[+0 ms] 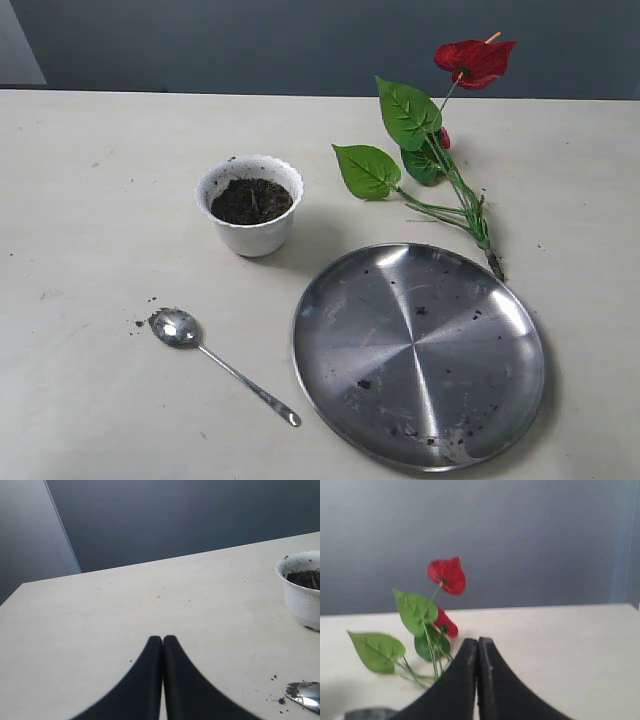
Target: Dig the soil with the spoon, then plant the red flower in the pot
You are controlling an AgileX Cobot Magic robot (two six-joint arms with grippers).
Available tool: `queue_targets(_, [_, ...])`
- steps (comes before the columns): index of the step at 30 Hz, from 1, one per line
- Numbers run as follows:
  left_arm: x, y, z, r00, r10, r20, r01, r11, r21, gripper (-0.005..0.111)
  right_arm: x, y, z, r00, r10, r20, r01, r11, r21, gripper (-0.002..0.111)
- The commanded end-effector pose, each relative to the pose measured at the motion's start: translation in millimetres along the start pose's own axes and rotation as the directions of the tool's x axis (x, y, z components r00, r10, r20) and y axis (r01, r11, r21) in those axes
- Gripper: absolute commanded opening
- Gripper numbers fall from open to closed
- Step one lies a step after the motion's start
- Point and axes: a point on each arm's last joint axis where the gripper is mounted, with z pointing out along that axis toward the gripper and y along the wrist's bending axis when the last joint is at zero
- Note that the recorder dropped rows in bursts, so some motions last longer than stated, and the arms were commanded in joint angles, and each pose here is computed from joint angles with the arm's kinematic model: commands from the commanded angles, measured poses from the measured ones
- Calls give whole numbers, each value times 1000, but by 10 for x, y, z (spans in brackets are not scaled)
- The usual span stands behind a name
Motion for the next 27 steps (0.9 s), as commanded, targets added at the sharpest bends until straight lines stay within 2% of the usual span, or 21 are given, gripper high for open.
queue_targets(1, [-14,-2,0,1000,-8,6,8,1000,4,2,-214,-17,-29,855,470,221,-460,883,-96,0])
queue_targets(2, [-14,-2,0,1000,-8,6,8,1000,4,2,-259,-45,-43,741,619,259,-605,783,-143,0])
queue_targets(3, [-14,-2,0,1000,-8,6,8,1000,4,2,-280,-69,-51,647,712,273,-695,698,-173,0])
queue_targets(4, [-14,-2,0,1000,-8,6,8,1000,4,2,-296,-85,-57,598,749,286,-731,656,-191,0])
queue_targets(7, [-14,-2,0,1000,-8,6,8,1000,4,2,-285,-75,-53,617,738,274,-720,670,-183,0])
queue_targets(11, [-14,-2,0,1000,-8,6,8,1000,4,2,-183,-30,-22,540,830,139,-816,557,-156,0])
queue_targets(12, [-14,-2,0,1000,-8,6,8,1000,4,2,-182,-20,-21,566,814,130,-798,581,-159,0])
queue_targets(14, [-14,-2,0,1000,-8,6,8,1000,4,2,-190,15,-21,675,728,119,-708,685,-174,0])
queue_targets(15, [-14,-2,0,1000,-8,6,8,1000,4,2,-292,47,-36,737,663,132,-635,745,-205,0])
queue_targets(17, [-14,-2,0,1000,-8,6,8,1000,4,2,-578,115,-73,826,540,160,-492,831,-259,0])
queue_targets(20, [-14,-2,0,1000,-8,6,8,1000,4,2,-989,176,-19,933,356,54,-339,918,-204,0])
queue_targets(21, [-14,-2,0,1000,-8,6,8,1000,4,2,-1133,198,39,966,260,8,-254,950,-183,0])
queue_targets(22, [-14,-2,0,1000,-8,6,8,1000,4,2,-1371,288,223,995,65,-70,-77,978,-194,0])
queue_targets(23, [-14,-2,0,1000,-8,6,8,1000,4,2,-1496,363,330,995,-28,-98,5,974,-228,0])
queue_targets(24, [-14,-2,0,1000,-8,6,8,1000,4,2,-1682,545,548,972,-170,-159,113,942,-316,0])
queue_targets(25, [-14,-2,0,1000,-8,6,8,1000,4,2,-1762,659,677,952,-232,-201,146,919,-366,0])
queue_targets(26, [-14,-2,0,1000,-8,6,8,1000,4,2,-1836,926,972,895,-335,-294,172,868,-466,0])
queue_targets(27, [-14,-2,0,1000,-8,6,8,1000,4,2,-1868,1038,1077,866,-382,-322,182,842,-508,0])
